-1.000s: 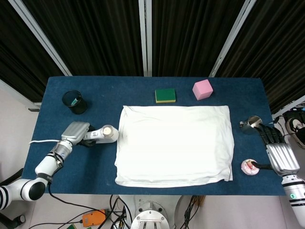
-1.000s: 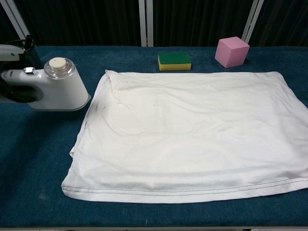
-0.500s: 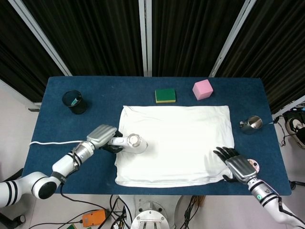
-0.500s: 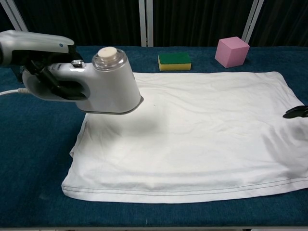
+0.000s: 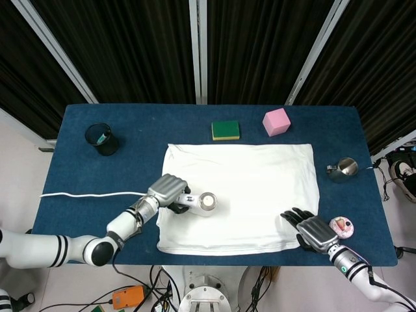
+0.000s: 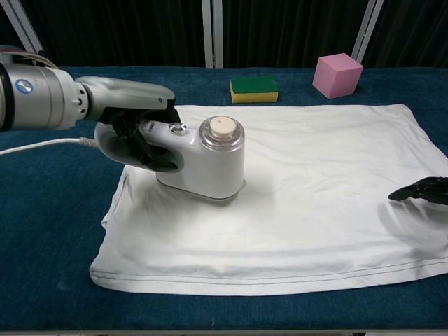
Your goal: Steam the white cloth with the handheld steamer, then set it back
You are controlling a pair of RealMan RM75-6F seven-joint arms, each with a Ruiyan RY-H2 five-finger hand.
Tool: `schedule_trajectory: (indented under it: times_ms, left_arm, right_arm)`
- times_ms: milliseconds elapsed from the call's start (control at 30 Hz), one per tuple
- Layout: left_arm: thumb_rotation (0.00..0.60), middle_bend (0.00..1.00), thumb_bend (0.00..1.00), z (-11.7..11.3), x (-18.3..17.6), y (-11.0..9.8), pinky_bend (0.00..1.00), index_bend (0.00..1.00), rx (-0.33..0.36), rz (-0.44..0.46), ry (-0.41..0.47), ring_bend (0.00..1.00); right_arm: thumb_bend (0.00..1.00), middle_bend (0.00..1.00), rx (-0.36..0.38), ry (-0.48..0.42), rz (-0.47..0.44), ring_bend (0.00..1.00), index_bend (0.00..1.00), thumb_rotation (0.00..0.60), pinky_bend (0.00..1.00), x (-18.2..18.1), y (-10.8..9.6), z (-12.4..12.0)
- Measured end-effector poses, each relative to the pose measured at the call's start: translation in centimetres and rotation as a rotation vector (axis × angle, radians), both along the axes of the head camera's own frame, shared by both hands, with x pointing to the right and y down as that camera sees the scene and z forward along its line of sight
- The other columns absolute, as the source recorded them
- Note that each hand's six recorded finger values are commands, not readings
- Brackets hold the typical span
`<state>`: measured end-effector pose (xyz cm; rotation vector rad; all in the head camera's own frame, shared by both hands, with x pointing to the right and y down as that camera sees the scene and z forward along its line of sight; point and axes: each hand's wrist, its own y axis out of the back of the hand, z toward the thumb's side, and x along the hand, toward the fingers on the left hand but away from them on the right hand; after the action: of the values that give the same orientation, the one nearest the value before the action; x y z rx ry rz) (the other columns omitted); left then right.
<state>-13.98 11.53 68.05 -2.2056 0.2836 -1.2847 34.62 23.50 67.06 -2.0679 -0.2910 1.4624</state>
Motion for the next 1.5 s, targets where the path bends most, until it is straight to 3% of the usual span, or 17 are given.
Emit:
schedule_trajectory:
  times_ms: [167, 367, 667, 933, 1133, 1367, 1500]
  left_arm:
    - [0.505, 0.88, 0.52, 0.9, 1.4, 0.5, 0.65, 0.82, 0.017, 0.028, -0.044, 0.74]
    - [0.503, 0.88, 0.52, 1.8, 0.7, -0.1, 0.65, 0.82, 0.016, -0.016, -0.098, 0.74]
    - [0.506, 0.88, 0.52, 3.2, -4.2, -2.0, 0.65, 0.82, -0.007, -0.175, -0.173, 0.74]
    - [0.490, 0.88, 0.52, 2.7, -8.4, -3.2, 0.65, 0.82, -0.018, -0.313, -0.171, 0.74]
    - [0.472, 0.88, 0.51, 1.0, -7.4, -1.9, 0.65, 0.82, -0.007, -0.262, -0.097, 0.74]
    - [0.462, 0.88, 0.51, -0.5, -3.9, 1.6, 0.65, 0.82, 0.025, -0.110, -0.028, 0.74]
    - [0.458, 0.88, 0.51, -0.3, -1.9, 3.5, 0.65, 0.82, 0.021, -0.070, 0.001, 0.74]
  right_arm:
    - [0.86, 0.15, 0.001, 0.001, 0.006, 0.09, 0.09, 0.600, 0.21, 0.1, 0.0, 0.1]
    - [0.86, 0.15, 0.000, 0.008, 0.006, 0.09, 0.08, 0.600, 0.21, 0.2, 0.1, 0.4]
    - [0.86, 0.15, -0.003, 0.009, 0.007, 0.09, 0.08, 0.600, 0.21, 0.1, 0.0, 0.8]
    - [0.86, 0.15, 0.002, 0.009, 0.009, 0.09, 0.08, 0.600, 0.21, 0.1, -0.3, 0.9]
    - [0.86, 0.15, 0.003, 0.008, 0.014, 0.09, 0.08, 0.600, 0.21, 0.1, -0.3, 0.9]
    - [0.86, 0.15, -0.007, 0.009, 0.032, 0.09, 0.08, 0.600, 0.21, 0.4, -0.1, 1.0]
    - [0.86, 0.15, -0.011, 0.012, 0.038, 0.09, 0.08, 0.600, 0.21, 0.6, 0.0, 1.2]
